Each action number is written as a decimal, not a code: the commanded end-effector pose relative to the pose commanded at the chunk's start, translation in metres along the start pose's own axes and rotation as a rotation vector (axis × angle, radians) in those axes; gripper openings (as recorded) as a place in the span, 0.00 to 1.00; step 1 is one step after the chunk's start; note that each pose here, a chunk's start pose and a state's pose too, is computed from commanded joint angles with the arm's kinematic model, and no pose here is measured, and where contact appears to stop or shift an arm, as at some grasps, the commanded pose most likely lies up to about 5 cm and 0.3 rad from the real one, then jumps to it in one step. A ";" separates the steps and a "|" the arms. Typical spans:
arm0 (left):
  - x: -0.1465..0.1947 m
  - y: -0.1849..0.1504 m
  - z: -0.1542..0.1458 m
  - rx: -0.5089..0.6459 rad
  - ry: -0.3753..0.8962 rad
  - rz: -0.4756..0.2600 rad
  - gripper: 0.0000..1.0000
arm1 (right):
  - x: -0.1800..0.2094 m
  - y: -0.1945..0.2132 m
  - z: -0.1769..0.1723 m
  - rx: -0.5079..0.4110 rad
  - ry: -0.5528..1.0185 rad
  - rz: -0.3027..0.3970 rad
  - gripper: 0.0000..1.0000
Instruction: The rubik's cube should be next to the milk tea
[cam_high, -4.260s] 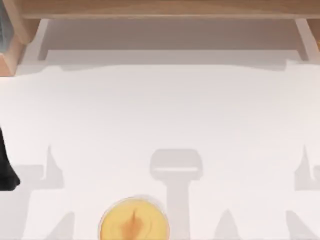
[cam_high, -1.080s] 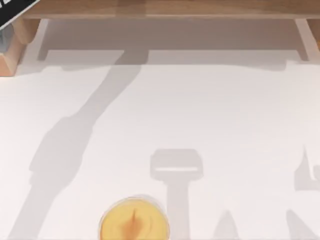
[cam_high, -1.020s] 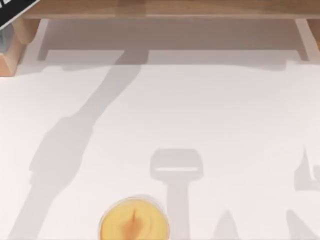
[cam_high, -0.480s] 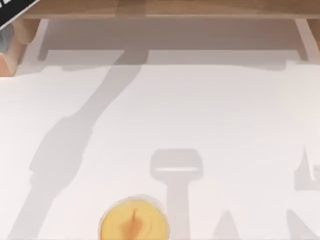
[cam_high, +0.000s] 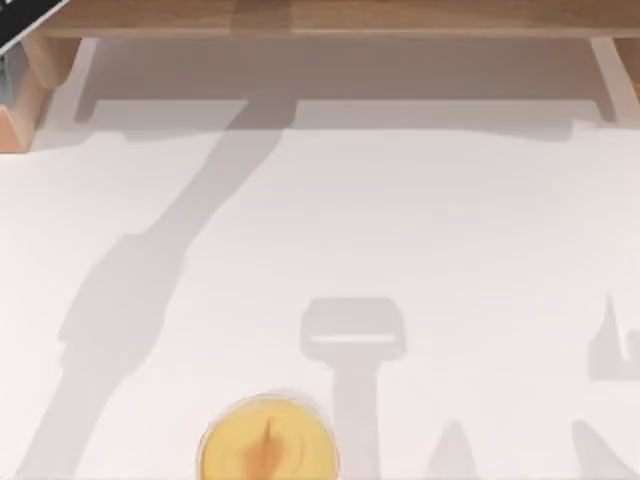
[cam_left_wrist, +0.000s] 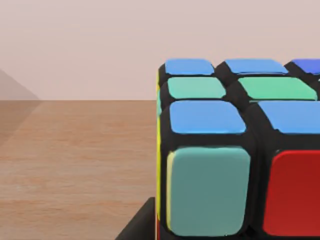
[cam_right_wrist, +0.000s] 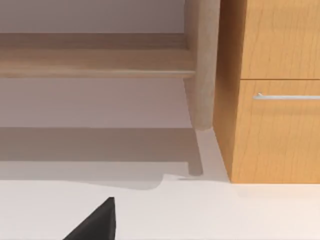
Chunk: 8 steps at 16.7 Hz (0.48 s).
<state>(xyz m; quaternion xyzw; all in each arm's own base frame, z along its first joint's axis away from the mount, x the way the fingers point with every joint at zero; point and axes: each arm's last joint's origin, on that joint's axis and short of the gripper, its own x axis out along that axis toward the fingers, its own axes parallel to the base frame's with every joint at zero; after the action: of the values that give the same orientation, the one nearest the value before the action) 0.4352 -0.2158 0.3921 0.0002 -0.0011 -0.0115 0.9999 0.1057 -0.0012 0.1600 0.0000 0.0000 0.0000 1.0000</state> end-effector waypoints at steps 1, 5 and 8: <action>0.000 0.000 0.001 0.000 0.001 0.000 0.00 | 0.000 0.000 0.000 0.000 0.000 0.000 1.00; 0.000 0.000 0.005 0.000 0.000 0.000 0.00 | 0.000 0.000 0.000 0.000 0.000 0.000 1.00; -0.004 0.002 0.009 0.000 -0.004 -0.004 0.00 | 0.000 0.000 0.000 0.000 0.000 0.000 1.00</action>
<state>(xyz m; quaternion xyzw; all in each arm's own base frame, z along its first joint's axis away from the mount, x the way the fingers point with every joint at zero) 0.4315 -0.2141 0.4015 0.0003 -0.0032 -0.0138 0.9999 0.1057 -0.0012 0.1600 0.0000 0.0000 0.0000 1.0000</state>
